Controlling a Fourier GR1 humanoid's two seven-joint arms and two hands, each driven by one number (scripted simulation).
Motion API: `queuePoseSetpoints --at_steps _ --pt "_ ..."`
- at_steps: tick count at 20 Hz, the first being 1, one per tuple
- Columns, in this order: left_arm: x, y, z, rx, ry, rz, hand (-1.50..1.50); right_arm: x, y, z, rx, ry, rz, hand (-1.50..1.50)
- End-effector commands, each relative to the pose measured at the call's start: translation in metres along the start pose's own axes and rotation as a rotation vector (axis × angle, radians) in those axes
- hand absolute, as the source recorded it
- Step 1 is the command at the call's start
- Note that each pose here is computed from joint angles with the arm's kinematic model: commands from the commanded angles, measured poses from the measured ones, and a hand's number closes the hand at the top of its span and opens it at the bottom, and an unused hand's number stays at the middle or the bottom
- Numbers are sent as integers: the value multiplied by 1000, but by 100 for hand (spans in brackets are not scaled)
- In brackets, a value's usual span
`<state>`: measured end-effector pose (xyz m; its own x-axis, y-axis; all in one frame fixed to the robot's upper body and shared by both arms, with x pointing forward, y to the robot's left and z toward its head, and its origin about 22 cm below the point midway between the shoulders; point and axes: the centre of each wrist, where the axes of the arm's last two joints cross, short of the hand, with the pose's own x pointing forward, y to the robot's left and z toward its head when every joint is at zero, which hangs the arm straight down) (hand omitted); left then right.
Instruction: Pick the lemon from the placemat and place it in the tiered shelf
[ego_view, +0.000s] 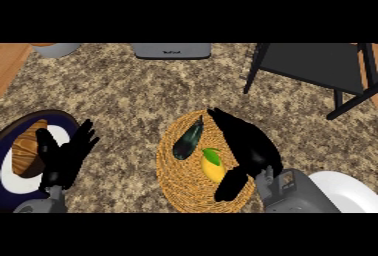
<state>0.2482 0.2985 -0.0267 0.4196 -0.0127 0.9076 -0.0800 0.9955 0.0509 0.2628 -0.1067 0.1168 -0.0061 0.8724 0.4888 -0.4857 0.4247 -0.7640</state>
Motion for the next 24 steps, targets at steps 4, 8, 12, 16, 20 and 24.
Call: queuePoseSetpoints --at_steps 4,8,12,16,20,24 --pt "7 0 -23 4 24 6 0 1 29 -1 -55 48 38 -150" --pt "4 -13 10 16 23 7 0 -2 40 11 -35 68 48 -150" --pt "14 -10 -9 12 31 -13 0 -11 38 -19 -51 65 58 -150" --pt "2 -17 -9 6 28 -11 0 -22 70 -4 -56 98 88 -150" --pt "-20 -7 8 -16 28 -3 0 -10 73 -27 -84 130 95 -150" --pt "-3 -9 -10 27 15 10 0 -17 74 -31 -120 111 120 -150"
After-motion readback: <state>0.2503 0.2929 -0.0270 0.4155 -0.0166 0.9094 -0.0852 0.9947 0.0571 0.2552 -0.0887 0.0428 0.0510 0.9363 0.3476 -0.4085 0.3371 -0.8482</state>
